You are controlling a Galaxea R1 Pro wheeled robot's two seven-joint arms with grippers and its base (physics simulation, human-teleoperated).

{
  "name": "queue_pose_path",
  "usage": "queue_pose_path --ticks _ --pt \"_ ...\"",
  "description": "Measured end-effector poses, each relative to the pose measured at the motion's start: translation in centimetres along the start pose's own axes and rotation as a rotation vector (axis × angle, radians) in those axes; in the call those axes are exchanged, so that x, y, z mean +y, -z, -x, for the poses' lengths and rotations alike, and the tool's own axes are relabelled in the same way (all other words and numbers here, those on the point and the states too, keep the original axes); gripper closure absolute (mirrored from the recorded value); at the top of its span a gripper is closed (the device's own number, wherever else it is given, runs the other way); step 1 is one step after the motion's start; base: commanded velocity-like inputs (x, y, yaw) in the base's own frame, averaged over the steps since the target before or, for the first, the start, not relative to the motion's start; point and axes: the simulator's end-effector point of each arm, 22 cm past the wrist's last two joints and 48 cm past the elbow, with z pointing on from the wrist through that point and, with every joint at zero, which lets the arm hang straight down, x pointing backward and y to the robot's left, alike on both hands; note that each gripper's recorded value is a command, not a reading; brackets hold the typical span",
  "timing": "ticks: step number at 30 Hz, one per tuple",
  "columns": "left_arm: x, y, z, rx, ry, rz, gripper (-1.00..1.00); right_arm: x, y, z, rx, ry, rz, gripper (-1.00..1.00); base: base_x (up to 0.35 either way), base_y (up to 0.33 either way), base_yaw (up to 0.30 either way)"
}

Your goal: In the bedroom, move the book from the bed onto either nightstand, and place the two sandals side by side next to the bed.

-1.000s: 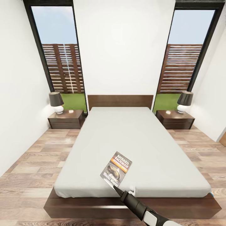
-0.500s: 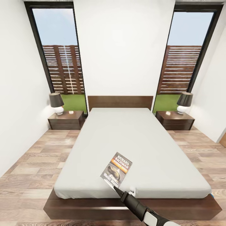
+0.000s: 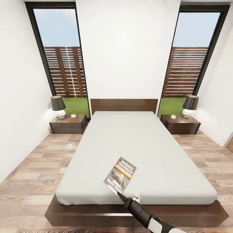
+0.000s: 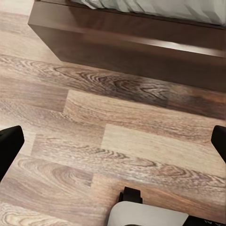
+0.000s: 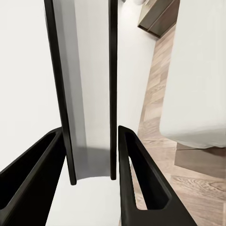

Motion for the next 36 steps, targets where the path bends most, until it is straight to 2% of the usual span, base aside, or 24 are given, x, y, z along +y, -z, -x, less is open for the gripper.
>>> queue_pose_path --ticks 16,36 --pt "-0.1 0.0 0.1 -0.003 0.000 -0.001 -1.00 0.1 0.0 0.0 -0.001 0.001 0.002 1.00 0.000 0.000 0.006" --pt "-0.2 0.3 1.3 -0.030 0.005 -0.005 -1.00 1.3 -0.2 0.7 -0.009 0.021 0.021 1.00 0.000 0.000 0.005"
